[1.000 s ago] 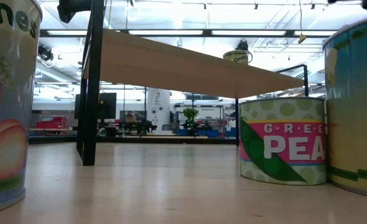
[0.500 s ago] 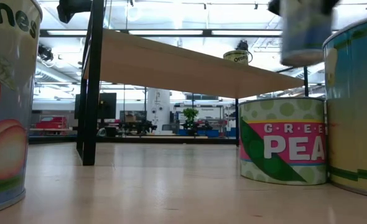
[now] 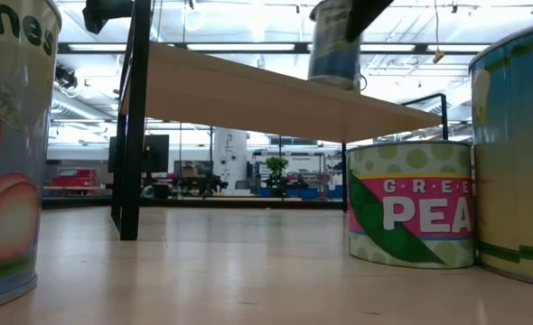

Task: Pick and place cans onto a shelf
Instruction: Put the big canned peas on the shelf

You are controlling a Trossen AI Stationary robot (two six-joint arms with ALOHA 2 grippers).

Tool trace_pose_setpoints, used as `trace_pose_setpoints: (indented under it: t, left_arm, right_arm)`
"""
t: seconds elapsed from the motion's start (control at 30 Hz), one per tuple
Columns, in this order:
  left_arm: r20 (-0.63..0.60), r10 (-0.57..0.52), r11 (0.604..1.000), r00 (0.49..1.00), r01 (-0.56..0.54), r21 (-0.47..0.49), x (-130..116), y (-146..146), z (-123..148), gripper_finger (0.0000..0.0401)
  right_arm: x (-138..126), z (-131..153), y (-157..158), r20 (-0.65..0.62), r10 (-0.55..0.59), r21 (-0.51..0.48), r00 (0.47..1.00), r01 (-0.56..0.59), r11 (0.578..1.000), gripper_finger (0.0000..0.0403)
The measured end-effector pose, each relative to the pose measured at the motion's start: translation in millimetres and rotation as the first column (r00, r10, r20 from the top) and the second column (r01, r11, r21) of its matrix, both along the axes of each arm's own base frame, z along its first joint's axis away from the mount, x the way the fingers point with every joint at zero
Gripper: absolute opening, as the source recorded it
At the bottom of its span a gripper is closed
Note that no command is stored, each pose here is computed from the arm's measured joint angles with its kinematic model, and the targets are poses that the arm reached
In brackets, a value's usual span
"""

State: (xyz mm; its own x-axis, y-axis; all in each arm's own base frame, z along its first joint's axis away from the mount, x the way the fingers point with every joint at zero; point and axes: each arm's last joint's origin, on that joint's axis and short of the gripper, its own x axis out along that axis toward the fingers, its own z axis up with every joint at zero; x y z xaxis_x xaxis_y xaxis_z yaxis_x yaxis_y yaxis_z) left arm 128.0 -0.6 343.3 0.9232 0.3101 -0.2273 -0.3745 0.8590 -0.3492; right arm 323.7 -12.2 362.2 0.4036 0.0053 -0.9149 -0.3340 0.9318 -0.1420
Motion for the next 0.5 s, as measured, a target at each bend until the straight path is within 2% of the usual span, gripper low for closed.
trace_pose_setpoints:
  t: [0.27,0.5]
  left_arm:
    - [0.0,0.0,1.0,1.0,0.0,0.0,0.0,0.0,0.0,0.0259]
    - [0.0,0.0,1.0,1.0,0.0,0.0,-0.1,0.0,0.0,0.0259]
  right_arm:
    - [21.1,-6.4,-45.2,-0.018,0.033,-0.032,0.999,-0.034,0.999,0.0307]
    - [24.6,-13.2,-71.8,-0.024,0.043,-0.066,0.999,-0.045,0.997,0.0307]
